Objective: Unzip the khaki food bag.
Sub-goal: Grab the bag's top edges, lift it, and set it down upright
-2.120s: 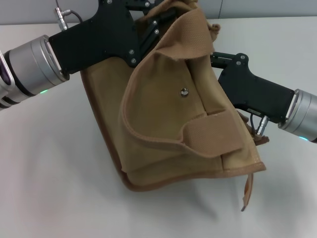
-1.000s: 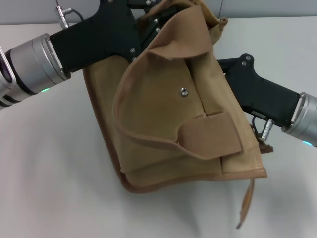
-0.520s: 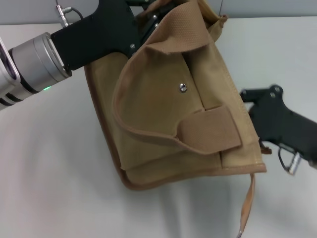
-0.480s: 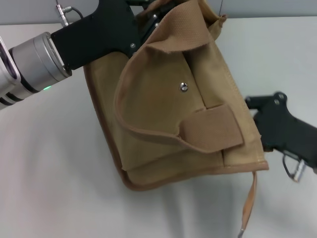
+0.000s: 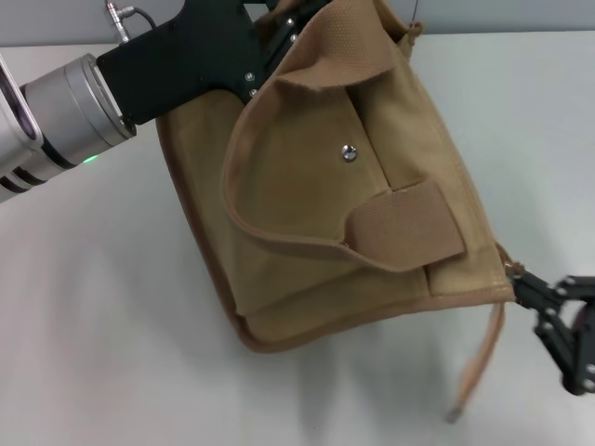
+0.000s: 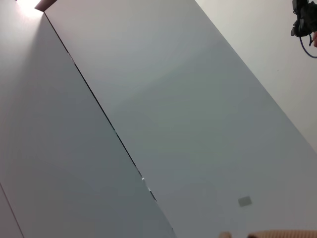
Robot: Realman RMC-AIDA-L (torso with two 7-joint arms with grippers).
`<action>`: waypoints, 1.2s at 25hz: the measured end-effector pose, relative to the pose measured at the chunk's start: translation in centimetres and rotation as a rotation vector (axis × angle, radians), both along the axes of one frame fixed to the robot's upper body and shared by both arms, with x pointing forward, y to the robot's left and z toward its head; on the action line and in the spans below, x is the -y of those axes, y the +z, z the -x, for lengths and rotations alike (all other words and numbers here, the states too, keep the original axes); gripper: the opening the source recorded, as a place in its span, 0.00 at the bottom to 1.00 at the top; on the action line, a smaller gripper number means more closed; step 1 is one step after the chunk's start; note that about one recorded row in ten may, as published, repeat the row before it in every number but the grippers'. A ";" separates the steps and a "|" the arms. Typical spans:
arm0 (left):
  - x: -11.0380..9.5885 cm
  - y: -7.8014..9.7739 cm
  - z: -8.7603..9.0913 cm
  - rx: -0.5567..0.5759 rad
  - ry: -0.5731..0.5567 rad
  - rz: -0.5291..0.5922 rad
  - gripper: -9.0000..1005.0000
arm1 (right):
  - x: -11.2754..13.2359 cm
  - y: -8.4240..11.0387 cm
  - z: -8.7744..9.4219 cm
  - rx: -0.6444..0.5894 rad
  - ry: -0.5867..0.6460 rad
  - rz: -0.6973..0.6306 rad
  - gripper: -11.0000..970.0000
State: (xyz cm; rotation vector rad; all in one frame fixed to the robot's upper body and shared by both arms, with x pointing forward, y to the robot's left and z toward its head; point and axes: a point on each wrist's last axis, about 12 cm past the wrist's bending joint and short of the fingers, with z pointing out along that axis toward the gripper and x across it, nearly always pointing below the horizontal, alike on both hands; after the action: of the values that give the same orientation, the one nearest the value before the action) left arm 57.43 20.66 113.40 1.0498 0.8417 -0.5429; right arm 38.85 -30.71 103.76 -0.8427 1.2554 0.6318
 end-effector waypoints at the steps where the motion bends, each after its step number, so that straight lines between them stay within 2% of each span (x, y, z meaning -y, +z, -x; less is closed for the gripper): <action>1: 0.0 0.0 0.0 0.000 0.000 0.000 0.09 | 0.3 0.0 0.4 -0.003 -0.011 -0.011 0.11; 4: 0.0 0.0 0.0 0.001 -0.002 0.000 0.09 | 0.9 0.0 0.8 -0.011 -0.064 -0.058 0.12; 9: 0.1 0.1 0.0 0.003 -0.008 0.001 0.09 | 1.8 -0.9 0.1 -0.079 -0.210 -0.079 0.14; 14: 0.0 0.0 0.1 0.002 -0.010 0.002 0.09 | 1.6 -1.3 -0.2 -0.103 -0.211 -0.056 0.16; 22: 0.1 0.0 0.2 0.002 -0.016 -0.001 0.09 | 0.5 -1.8 -1.8 -0.141 -0.155 -0.020 0.35; 24: 0.1 0.0 0.2 0.002 -0.017 -0.001 0.09 | 0.1 -2.0 -2.8 -0.159 -0.165 -0.009 0.40; 26: 0.1 0.0 0.2 0.002 -0.017 -0.001 0.09 | -0.1 -2.1 -3.3 -0.167 -0.166 -0.006 0.53; 27: 0.2 0.0 0.2 0.002 -0.019 -0.001 0.09 | -0.5 -2.2 -4.3 -0.187 -0.169 -0.003 0.60; 30: 0.2 -0.1 0.2 0.001 -0.020 -0.002 0.09 | -0.7 -2.1 -5.2 -0.195 -0.167 0.002 0.59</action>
State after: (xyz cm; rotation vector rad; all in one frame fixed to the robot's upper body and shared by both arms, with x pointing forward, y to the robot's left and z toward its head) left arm 57.20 20.47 113.34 1.0614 0.8318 -0.5590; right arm 44.06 -29.98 101.67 -0.6820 1.4863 0.5884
